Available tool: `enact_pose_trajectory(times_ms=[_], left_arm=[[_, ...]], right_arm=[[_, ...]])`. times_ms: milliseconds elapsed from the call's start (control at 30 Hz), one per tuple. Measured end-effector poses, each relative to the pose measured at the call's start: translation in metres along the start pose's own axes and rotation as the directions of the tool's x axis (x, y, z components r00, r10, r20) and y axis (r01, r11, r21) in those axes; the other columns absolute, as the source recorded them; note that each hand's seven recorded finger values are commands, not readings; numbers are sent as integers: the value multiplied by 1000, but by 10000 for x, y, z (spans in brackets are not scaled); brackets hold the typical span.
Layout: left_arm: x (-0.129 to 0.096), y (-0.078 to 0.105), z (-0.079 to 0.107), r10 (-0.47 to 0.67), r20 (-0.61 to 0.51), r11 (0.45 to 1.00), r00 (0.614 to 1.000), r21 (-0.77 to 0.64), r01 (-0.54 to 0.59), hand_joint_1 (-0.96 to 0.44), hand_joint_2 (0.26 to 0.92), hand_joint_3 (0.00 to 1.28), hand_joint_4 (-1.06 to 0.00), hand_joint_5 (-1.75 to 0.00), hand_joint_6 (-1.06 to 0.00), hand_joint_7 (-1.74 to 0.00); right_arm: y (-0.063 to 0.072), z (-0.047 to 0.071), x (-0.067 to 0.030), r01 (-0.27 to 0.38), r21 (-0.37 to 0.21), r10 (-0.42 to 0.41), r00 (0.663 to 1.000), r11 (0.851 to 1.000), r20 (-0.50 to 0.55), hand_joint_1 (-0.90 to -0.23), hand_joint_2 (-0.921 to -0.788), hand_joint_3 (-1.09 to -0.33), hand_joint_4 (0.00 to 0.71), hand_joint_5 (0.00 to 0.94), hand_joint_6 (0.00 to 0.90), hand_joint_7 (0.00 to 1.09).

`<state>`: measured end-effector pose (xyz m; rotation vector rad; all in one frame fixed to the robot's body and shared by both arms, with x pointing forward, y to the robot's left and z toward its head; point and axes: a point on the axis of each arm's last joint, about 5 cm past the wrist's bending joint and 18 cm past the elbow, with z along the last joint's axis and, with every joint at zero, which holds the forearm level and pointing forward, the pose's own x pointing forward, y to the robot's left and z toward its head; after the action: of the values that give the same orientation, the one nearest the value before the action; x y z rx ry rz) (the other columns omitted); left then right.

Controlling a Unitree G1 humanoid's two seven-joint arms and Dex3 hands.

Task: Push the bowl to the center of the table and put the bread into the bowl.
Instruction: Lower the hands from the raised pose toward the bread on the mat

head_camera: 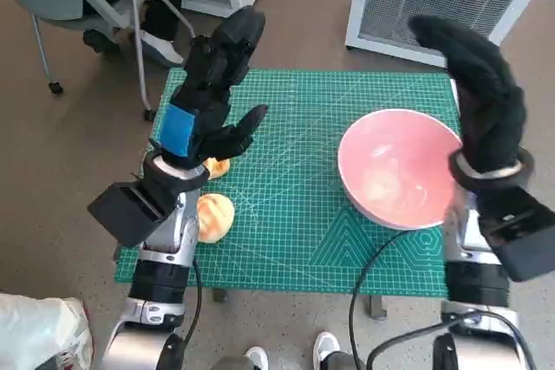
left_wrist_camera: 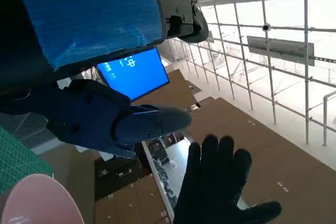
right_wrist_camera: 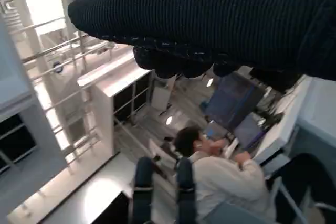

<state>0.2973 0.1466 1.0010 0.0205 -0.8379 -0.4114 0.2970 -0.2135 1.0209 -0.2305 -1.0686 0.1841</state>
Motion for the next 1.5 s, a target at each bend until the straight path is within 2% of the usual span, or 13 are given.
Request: enact_pose_trajectory(times_ms=[100, 267, 433, 633, 700, 900, 1100, 1333, 1433, 1500], left_arm=[[0, 17, 11, 1, 4, 1000, 1000, 6, -1, -488, 921, 422, -208, 0, -69, -473], [-5, 51, 28, 6, 9, 1000, 1000, 15, -6, -487, 921, 423, -204, 0, -68, -477], [-14, 59, 28, 11, 8, 1000, 1000, 14, -11, -486, 921, 422, -200, 0, -66, -480], [-32, 58, 21, 13, 3, 1000, 1000, 13, -13, -487, 921, 419, -196, 0, -64, -481], [-39, 60, 21, 16, 2, 1000, 1000, 14, -16, -488, 921, 418, -196, 0, -63, -481], [-51, 66, 27, 23, 3, 1000, 1000, 16, -23, -486, 921, 414, -195, 0, -59, -478], [-61, 82, 42, 28, 4, 999, 1000, 21, -28, -487, 921, 409, -194, 0, -56, -473], [-81, 101, 65, 37, 5, 999, 999, 30, -37, -490, 921, 403, -195, -1, -59, -467], [-91, 111, 77, 41, 7, 999, 999, 35, -41, -493, 921, 400, -196, -1, -62, -463], [-105, 124, 84, 47, 6, 998, 999, 42, -47, -495, 921, 399, -196, -1, -64, -459]], right_arm=[[-147, -25, -101, 65, -62, -68, 997, 996, -40, -560, -921, -756, 252, 1, 195, 221], [-353, -70, -304, 186, -168, -210, 969, 968, -133, -550, -921, -764, 255, 3, 192, 220], [-507, -135, -519, 287, -243, -344, 908, 927, -240, -527, -921, -781, 255, 2, 190, 216], [-604, -203, -742, 355, -279, -440, 824, 892, -358, -516, -921, -813, 245, 0, 189, 210], [-606, -230, -813, 369, -282, -459, 793, 885, -400, -512, -921, -821, 235, 0, 188, 208], [-548, -305, -975, 378, -283, -472, 716, 881, -514, -504, -921, -844, 204, 0, 181, 192], [-449, -391, -1102, 395, -266, -467, 608, 880, -643, -495, -921, -847, 193, 0, 175, 171], [-253, -489, -1196, 425, -211, -420, 491, 880, -763, -506, -921, -826, 171, 0, 177, 145], [-170, -525, -1205, 437, -181, -390, 454, 881, -801, -515, -921, -821, 165, 0, 177, 138], [-111, -551, -1194, 456, -158, -373, 433, 876, -820, -518, -921, -819, 168, 2, 178, 133]])
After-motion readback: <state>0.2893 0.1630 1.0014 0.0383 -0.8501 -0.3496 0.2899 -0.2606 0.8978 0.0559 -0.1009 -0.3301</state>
